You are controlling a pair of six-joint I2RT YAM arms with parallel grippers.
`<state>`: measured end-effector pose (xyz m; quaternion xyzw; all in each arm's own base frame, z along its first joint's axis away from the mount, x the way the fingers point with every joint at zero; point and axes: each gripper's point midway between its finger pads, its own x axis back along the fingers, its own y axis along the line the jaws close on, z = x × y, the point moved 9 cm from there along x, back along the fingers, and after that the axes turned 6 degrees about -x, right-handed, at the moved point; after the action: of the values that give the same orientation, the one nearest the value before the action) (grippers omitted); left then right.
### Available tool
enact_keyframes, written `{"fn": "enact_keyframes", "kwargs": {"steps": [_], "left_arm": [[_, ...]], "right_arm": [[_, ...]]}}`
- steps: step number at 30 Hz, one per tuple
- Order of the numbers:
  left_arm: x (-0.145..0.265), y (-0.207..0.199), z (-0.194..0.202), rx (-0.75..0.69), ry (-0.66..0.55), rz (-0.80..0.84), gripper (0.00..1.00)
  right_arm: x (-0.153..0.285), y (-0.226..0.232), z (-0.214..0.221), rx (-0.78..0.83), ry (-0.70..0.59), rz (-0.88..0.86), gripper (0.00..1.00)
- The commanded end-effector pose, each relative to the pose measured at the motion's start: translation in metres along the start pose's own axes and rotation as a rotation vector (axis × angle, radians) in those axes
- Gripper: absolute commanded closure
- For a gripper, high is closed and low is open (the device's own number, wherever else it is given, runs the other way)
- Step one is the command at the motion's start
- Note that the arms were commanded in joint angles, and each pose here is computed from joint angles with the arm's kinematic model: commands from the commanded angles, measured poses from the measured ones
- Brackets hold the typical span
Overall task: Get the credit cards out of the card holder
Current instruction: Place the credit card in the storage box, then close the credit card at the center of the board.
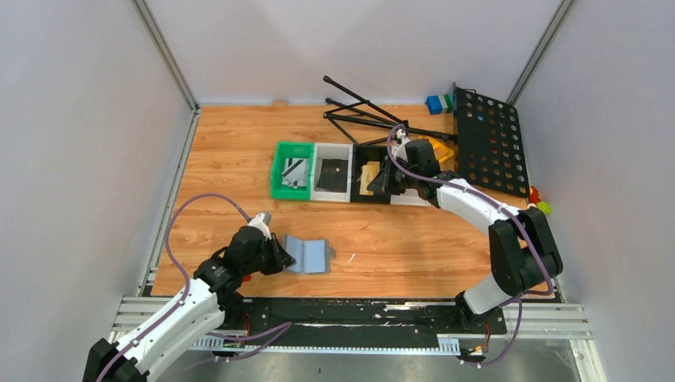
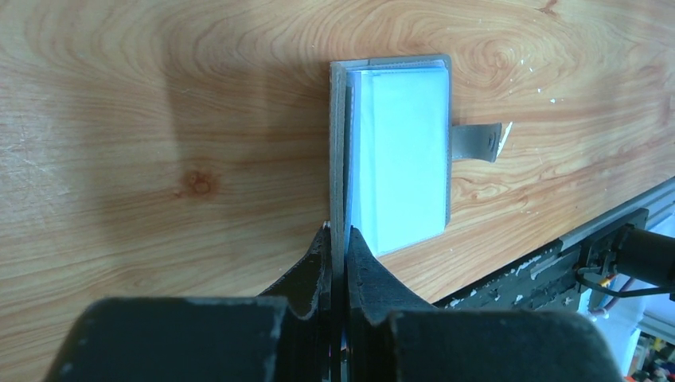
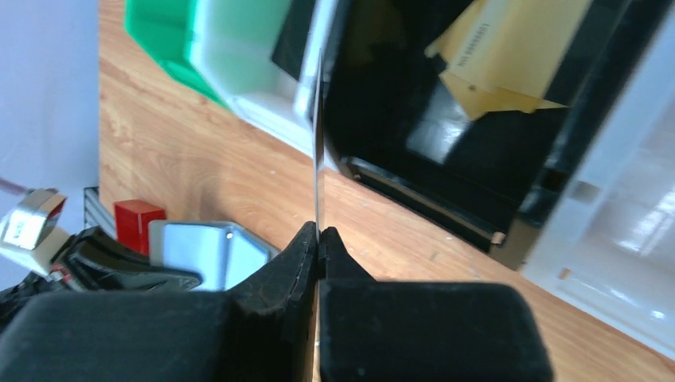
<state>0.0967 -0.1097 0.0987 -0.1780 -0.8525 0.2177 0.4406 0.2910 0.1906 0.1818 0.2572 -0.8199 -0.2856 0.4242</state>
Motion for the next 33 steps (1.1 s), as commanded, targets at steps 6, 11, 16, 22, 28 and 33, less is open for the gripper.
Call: {"fn": "enact_keyframes", "kwargs": {"steps": [6,11,16,22,28,33], "left_arm": [[-0.002,-0.005,-0.007,-0.009,-0.032,0.031,1.0],[-0.003,-0.006,-0.008,-0.015,-0.026,0.037,1.0],[-0.005,-0.009,-0.008,-0.019,-0.013,0.066,1.0],[-0.003,-0.013,-0.012,-0.058,-0.022,0.093,1.0],[-0.005,-0.022,-0.016,-0.087,-0.036,0.18,1.0],[-0.011,-0.025,-0.016,-0.084,-0.012,0.209,1.0]], "right_arm": [[-0.017,-0.019,-0.026,0.027,-0.028,0.133,1.0],[-0.034,-0.021,-0.039,0.039,-0.029,0.147,1.0],[-0.044,-0.023,-0.052,0.05,-0.028,0.2,0.79],[-0.012,-0.008,-0.057,0.104,-0.125,0.195,0.59],[0.026,0.009,-0.041,0.137,-0.142,0.11,0.52],[0.054,0.013,-0.01,0.116,-0.152,0.003,0.36]]}}
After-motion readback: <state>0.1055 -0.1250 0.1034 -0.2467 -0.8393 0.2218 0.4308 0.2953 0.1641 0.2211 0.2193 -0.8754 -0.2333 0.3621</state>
